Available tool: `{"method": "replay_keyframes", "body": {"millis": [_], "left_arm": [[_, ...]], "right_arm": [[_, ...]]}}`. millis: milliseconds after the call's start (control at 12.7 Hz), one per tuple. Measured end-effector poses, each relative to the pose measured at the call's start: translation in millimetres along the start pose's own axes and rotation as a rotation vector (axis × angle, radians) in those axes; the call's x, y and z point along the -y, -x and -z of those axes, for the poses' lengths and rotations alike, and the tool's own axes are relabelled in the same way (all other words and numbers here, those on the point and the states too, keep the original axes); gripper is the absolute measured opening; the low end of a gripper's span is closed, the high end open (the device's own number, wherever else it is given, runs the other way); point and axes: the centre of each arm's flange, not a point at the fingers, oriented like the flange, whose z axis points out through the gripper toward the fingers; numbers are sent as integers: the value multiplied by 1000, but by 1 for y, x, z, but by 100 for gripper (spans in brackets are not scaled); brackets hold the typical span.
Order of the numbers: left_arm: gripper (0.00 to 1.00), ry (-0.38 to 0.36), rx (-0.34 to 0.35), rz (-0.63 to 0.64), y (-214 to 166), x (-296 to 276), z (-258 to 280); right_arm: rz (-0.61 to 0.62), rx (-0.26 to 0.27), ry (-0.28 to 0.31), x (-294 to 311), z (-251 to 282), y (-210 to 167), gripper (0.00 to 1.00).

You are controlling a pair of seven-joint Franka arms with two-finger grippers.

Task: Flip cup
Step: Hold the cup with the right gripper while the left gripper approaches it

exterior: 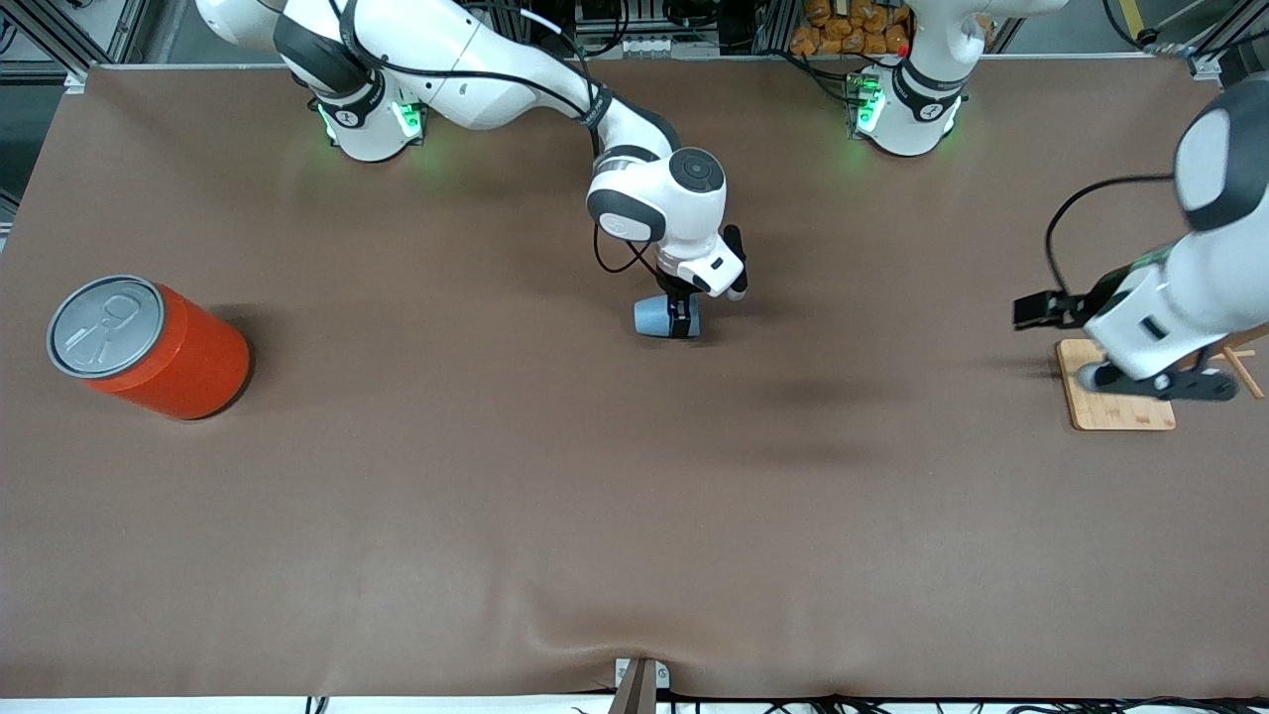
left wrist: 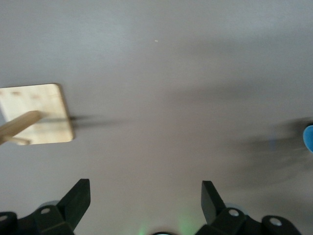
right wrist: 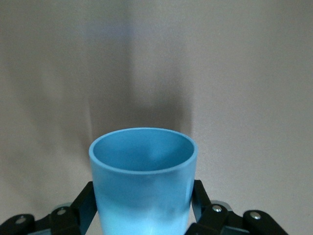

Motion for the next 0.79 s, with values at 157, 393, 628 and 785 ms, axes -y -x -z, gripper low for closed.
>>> {"method": "replay_keyframes", "body": {"millis": [157,393,628,785], "left_arm": [[100,78,23,0,-9,-4,-27],[100,204,51,-54,-12,-10,-70],[100,395,55,-97,-12,-22,-120],[100,508,48,-104,-9,-28,-158]], "right_arm": [[-10,3,2,-3,-1,2,89],[-22,-1,5,-7,1,3,100],[-29,6,-16,-3,16,-3,100],[-32,24,-57,2,35,-3,100]]}}
